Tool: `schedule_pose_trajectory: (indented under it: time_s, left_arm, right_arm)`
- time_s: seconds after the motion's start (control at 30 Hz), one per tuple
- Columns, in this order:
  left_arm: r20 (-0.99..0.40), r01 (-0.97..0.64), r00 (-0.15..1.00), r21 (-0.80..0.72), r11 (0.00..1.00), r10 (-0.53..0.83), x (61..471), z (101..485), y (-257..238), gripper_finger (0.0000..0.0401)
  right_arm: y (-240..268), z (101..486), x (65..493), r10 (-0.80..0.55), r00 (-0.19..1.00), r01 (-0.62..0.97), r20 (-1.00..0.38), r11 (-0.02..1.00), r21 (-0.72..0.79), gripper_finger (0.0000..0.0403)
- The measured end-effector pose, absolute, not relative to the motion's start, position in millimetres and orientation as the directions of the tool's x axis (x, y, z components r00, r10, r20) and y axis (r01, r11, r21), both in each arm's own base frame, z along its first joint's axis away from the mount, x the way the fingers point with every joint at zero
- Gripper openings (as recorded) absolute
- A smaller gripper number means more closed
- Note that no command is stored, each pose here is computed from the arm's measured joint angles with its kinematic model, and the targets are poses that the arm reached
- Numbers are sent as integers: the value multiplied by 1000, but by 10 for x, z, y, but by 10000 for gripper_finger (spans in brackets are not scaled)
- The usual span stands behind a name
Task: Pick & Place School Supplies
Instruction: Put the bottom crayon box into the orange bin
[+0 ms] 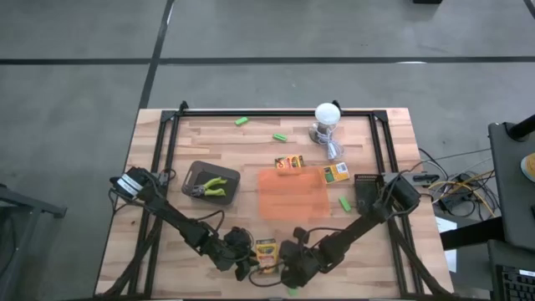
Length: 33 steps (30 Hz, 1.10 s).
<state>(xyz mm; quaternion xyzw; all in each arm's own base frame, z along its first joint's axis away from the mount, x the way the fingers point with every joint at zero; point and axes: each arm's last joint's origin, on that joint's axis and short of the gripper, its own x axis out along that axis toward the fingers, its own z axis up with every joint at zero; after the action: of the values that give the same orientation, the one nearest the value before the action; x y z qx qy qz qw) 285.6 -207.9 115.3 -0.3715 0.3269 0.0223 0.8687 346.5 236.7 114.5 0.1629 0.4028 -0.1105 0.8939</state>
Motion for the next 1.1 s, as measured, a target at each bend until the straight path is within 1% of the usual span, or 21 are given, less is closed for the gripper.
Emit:
schedule_pose_trajectory:
  time_s: [0.17, 0.33, 0.47, 0.6, 0.73, 1.1]
  left_arm:
    - [-585, -282, 785, -631, 723, -205, 2857, 1153, -2077, 176]
    - [-585, -281, 784, -631, 723, -206, 2857, 1153, -2077, 176]
    - [-586, -280, 783, -632, 723, -209, 2856, 1153, -2078, 176]
    - [-586, -280, 783, -632, 722, -209, 2858, 1153, -2076, 176]
    - [-586, -282, 782, -633, 721, -209, 2865, 1153, -2067, 176]
    - [-585, -281, 782, -637, 718, -213, 2874, 1153, -2058, 176]
  right_arm:
    - [2380, 1144, 3463, -27, 639, 311, -769, 923, 226, 27]
    - [2382, 1185, 3472, -72, 675, 330, -734, 919, 214, 27]
    - [2380, 1191, 3472, -77, 678, 333, -731, 919, 211, 27]
    - [2397, 1199, 3475, -47, 679, 316, -733, 920, 233, 27]
    - [2426, 1227, 3503, -21, 707, 290, -707, 921, 262, 27]
    - [2435, 1208, 3507, 1, 701, 264, -714, 929, 261, 26]
